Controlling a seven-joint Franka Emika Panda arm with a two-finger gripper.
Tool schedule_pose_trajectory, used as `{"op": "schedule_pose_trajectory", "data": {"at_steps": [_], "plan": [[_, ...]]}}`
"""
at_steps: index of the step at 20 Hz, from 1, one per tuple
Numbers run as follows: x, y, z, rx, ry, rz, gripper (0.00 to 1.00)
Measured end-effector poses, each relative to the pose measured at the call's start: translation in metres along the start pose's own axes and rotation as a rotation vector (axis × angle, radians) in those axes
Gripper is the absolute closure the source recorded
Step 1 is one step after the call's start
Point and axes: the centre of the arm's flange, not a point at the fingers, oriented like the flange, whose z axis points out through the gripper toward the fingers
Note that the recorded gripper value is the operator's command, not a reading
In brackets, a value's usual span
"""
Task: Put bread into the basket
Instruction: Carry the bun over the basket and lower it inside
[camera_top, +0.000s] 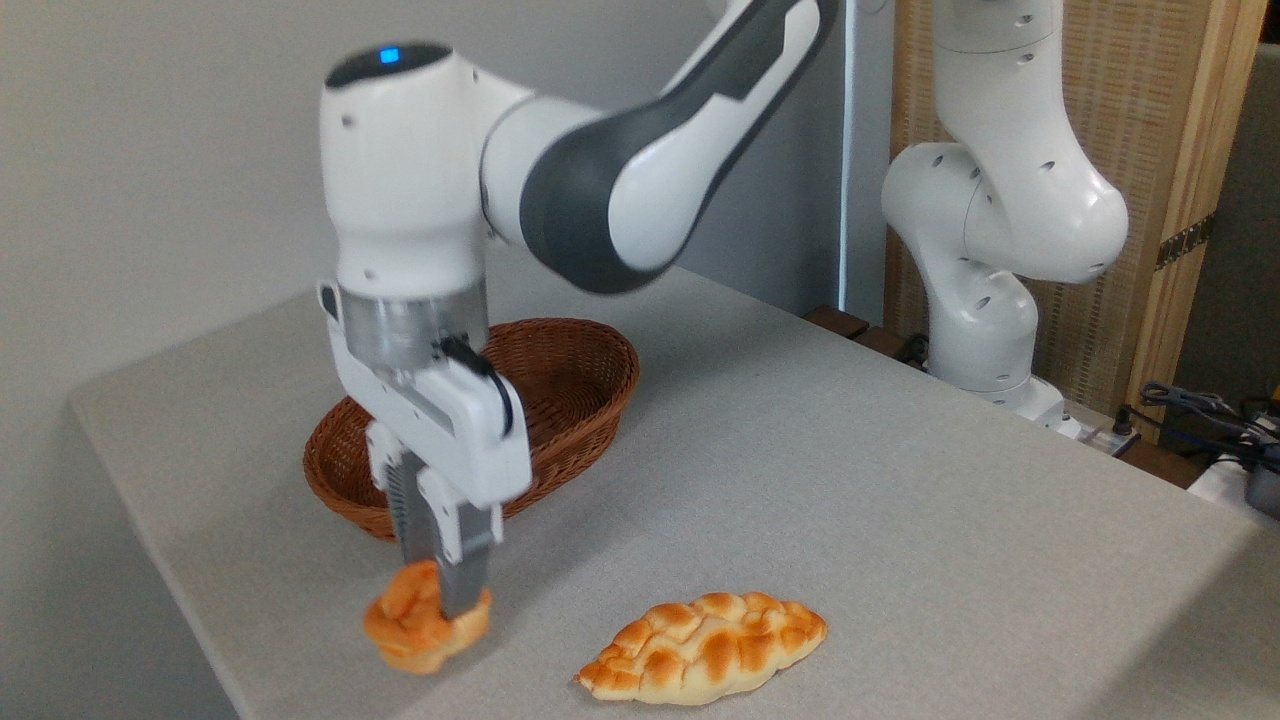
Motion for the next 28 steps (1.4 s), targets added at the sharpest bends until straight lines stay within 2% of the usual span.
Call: {"op": "schedule_pose_trajectory", "data": {"at_steps": [2, 3, 7, 11, 15, 17, 19, 20, 21, 26, 28], "plan": [[0.005, -0.004, -0.031, 0.035, 0.036, 0.000, 0.51], [0.005, -0.004, -0.046, 0.036, 0.041, -0.001, 0.51], [0.008, 0.028, -0.088, -0.042, -0.001, 0.029, 0.51], [0.021, 0.077, -0.104, -0.135, -0.049, 0.094, 0.51], [0.048, 0.119, -0.090, -0.182, -0.064, 0.172, 0.49], [0.059, 0.135, -0.076, -0.205, -0.078, 0.196, 0.36], [0.063, 0.139, -0.067, -0.219, -0.088, 0.204, 0.08], [0.063, 0.139, -0.063, -0.224, -0.093, 0.203, 0.03], [0.063, 0.139, -0.058, -0.230, -0.098, 0.203, 0.00], [0.069, 0.137, -0.027, -0.256, -0.108, 0.203, 0.00], [0.079, 0.150, -0.021, -0.263, -0.099, 0.229, 0.00]]}}
